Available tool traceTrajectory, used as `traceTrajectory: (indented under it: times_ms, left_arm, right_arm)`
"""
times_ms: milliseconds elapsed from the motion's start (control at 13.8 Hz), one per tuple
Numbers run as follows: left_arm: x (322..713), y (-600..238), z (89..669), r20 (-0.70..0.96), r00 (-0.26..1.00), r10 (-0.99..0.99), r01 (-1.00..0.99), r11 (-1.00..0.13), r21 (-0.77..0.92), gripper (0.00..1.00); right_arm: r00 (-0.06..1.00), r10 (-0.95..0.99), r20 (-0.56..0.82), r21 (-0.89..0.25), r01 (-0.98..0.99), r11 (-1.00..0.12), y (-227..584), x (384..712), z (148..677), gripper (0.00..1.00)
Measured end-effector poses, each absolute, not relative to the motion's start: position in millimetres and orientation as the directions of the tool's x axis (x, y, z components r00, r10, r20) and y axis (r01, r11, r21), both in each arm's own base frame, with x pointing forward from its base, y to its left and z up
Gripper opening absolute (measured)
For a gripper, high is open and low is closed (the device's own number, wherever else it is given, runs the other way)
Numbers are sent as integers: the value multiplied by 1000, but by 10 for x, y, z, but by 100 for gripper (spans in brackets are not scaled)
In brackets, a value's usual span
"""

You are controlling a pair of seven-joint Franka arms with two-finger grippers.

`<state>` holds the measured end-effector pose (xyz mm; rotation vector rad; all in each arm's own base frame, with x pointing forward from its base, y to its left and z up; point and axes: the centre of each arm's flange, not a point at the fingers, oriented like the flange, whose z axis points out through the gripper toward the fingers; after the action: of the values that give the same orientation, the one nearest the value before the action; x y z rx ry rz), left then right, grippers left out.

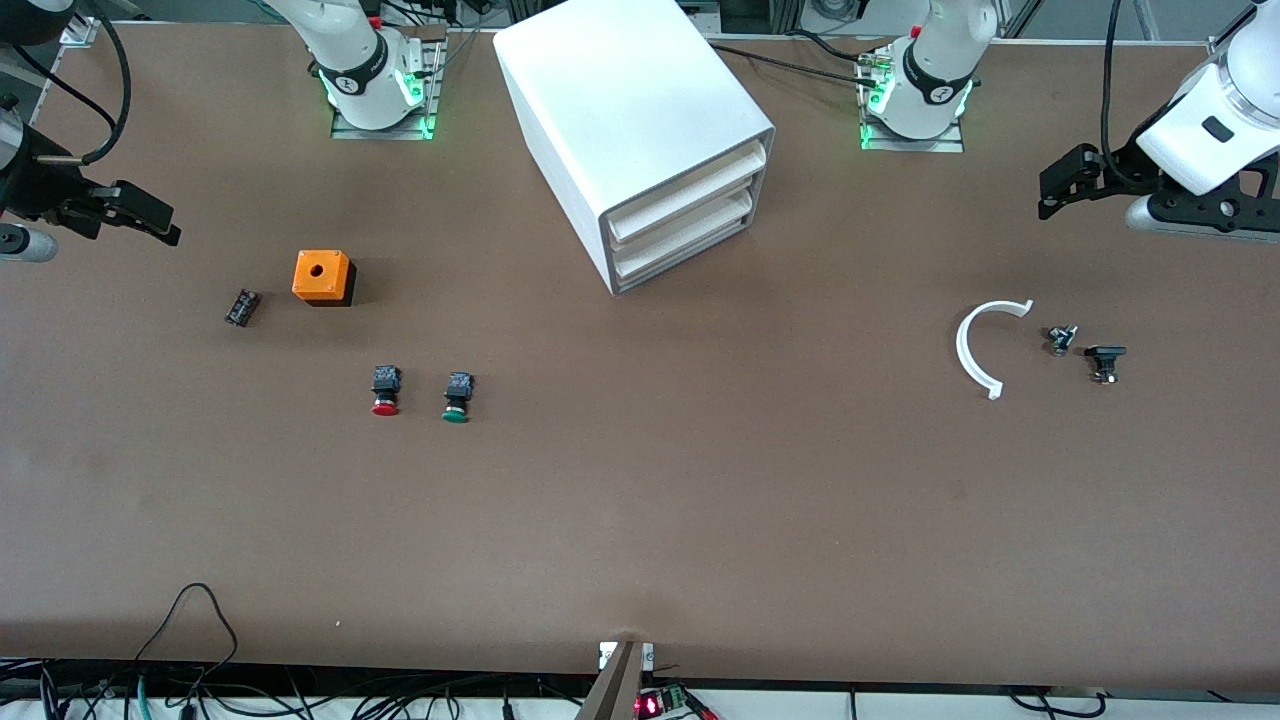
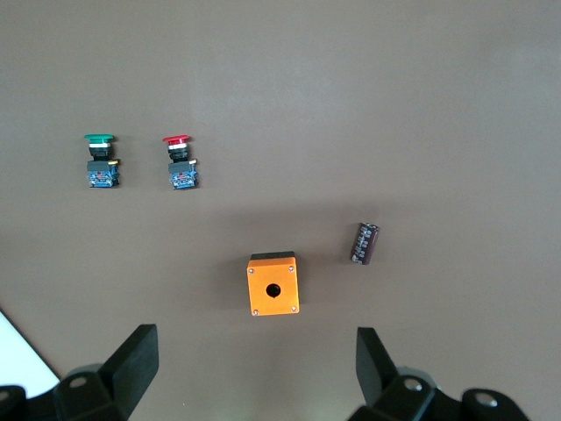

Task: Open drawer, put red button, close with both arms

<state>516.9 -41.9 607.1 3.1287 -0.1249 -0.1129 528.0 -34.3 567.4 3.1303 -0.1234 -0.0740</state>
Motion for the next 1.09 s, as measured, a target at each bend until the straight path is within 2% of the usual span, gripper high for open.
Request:
traceTrajectory:
  times_ms: [868,1086]
  left_arm:
    - [5266,-403,5909,-102,992,-79,-78,-997,19,100]
    - [5443,-403,5475,-186,979,-87,-81,-996,38,100]
  right_arm:
    - [996,-78,-47,21,-77,-997,-358,5282,5666,100]
    - [995,-79,-62,22,-78,-997,-364,5305,5585,100]
